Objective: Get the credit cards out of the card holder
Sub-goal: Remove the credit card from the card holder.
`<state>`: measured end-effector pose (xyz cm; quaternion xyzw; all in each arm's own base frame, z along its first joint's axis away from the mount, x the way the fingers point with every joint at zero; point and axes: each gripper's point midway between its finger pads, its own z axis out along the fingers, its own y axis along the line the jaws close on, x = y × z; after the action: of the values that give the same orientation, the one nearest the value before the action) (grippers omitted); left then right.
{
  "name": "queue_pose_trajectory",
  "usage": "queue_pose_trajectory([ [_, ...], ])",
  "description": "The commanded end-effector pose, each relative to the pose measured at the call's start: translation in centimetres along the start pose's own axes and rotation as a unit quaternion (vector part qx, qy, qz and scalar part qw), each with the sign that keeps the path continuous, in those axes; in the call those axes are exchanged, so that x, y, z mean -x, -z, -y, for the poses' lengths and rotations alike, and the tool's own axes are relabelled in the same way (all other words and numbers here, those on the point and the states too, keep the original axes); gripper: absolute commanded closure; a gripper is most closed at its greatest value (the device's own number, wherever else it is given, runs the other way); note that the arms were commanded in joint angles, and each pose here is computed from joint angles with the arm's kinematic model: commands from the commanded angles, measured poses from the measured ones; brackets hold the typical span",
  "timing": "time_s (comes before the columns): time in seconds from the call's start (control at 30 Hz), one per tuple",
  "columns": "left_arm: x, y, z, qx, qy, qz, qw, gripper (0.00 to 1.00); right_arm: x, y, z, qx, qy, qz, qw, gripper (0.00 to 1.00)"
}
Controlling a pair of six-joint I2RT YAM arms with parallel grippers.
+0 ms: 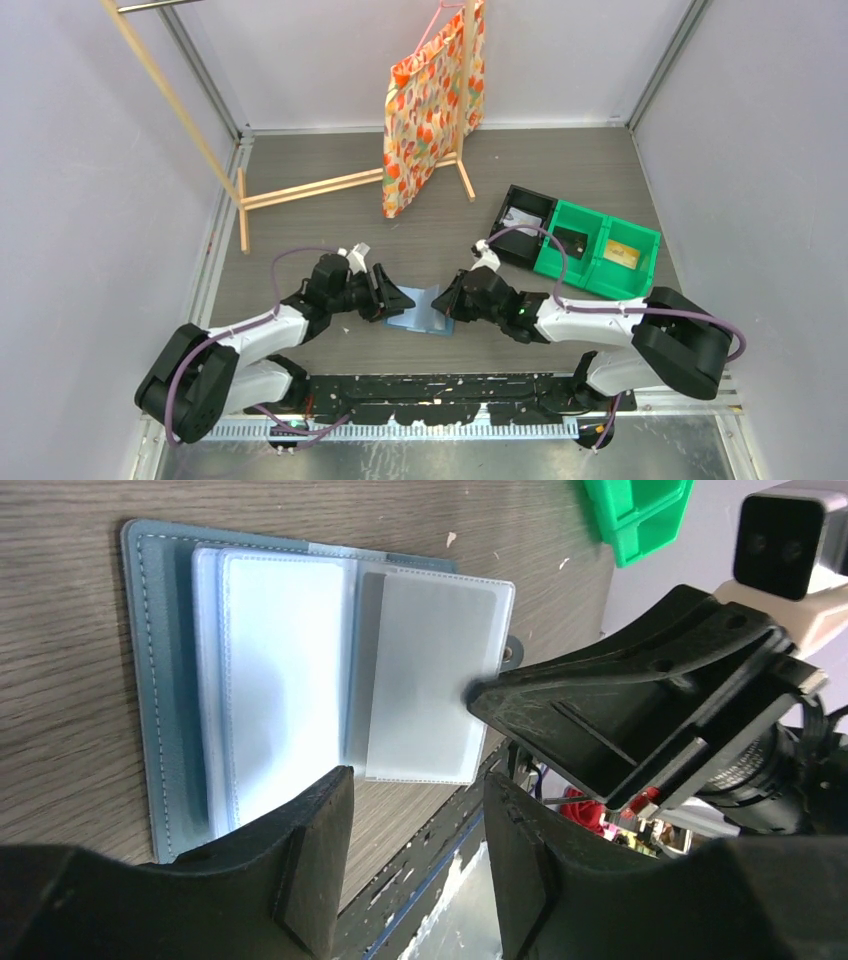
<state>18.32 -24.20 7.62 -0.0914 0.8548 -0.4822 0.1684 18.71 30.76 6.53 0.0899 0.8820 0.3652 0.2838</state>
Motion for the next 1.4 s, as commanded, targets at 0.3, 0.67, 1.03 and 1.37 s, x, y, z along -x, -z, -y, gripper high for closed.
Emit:
queue_pose_trajectory([
  [0.3, 0.8, 0.6, 1.0, 0.003, -0.034, 0.008, 0.999, 0.40, 1.0, -0.5, -3.7, 0.032, 0.030, -0.004, 0.999, 0.71],
  [0.67, 0.1, -0.2, 2.8, -0.073, -0.056, -0.020, 0.996, 0.33, 1.5, -0.1, -5.0, 0.068, 0.012, 0.011, 0.998, 0.55],
  [1.03, 0.0, -0.7, 2.1, -0.068, -0.060, -0.025, 0.996, 0.44, 2.2, -0.1, -5.2, 0.074, -0.020, 0.032, 0.997, 0.94],
  [1.37, -0.1, -1.2, 1.4, -0.061, -0.054, -0.031, 0.996, 0.55, 2.1, -0.4, -4.8, 0.063, -0.020, 0.031, 0.997, 0.99],
])
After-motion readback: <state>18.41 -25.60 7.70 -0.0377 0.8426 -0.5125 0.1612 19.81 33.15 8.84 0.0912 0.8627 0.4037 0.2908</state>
